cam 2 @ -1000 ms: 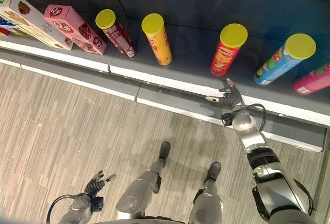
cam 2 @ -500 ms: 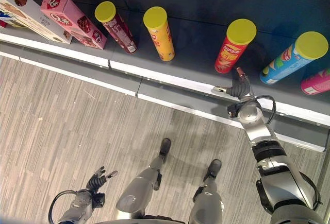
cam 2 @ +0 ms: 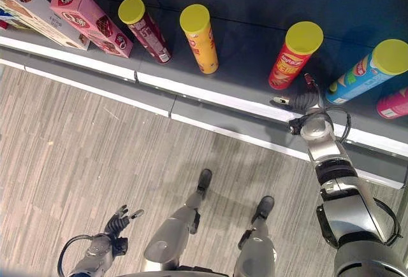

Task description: Put the goods on the table back onto the shelves and tidy them up.

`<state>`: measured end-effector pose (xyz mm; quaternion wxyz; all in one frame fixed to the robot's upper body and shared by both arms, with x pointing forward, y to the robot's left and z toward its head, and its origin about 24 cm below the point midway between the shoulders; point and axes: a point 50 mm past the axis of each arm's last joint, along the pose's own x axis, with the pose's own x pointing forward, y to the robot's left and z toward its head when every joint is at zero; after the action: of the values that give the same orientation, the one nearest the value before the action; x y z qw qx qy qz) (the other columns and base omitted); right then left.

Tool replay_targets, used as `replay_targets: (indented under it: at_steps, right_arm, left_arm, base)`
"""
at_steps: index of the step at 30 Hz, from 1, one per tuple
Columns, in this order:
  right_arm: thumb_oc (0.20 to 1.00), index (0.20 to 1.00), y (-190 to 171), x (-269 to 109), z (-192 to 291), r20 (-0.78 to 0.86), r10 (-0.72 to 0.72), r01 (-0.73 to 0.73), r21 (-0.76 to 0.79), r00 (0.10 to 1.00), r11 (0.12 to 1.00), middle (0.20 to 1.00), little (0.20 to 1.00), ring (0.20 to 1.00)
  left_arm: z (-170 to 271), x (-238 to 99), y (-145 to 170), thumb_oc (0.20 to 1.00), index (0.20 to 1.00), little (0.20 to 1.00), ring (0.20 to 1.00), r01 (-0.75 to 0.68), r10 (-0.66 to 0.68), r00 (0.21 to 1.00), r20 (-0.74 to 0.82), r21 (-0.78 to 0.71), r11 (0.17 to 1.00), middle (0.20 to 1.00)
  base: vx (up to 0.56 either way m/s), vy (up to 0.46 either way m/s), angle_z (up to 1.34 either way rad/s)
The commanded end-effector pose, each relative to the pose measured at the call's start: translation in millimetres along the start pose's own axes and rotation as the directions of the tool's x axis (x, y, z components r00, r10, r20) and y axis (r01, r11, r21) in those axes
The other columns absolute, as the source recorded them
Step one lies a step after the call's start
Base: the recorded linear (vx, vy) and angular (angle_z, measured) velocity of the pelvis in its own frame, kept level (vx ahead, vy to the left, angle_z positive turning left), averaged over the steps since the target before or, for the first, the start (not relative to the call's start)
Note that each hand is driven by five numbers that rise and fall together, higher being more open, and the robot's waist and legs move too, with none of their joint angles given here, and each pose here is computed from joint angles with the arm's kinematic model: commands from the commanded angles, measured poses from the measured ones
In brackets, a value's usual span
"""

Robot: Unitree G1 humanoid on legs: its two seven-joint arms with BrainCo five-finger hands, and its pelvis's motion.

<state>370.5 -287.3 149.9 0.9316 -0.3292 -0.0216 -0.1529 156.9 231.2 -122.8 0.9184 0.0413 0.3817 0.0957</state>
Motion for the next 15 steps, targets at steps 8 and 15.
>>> replay_targets:
  at_steps: [8, 15]
  right_arm:
    - [1.0, 1.0, -13.0, 10.4, 32.6, 0.129, -0.013, 0.024, -0.083, 0.992, 0.996, 1.0, 1.0, 1.0]
    - [1.0, 1.0, 0.3, 9.0, 39.6, 0.155, 0.028, -0.015, -0.085, 0.987, 0.996, 1.0, 1.0, 1.0]
  left_arm:
    - [12.2, 3.7, 17.9, 1.0, 1.0, 1.0, 1.0, -0.046, 0.044, 0.998, 0.037, 0.047, 0.998, 1.0]
    - [15.3, 5.3, 16.7, 1.0, 1.0, 1.0, 1.0, -0.05, 0.048, 0.998, 0.043, 0.043, 0.998, 1.0]
  base:
    - [0.0, 0.0, 0.0]
    - [0.0, 0.0, 0.0]
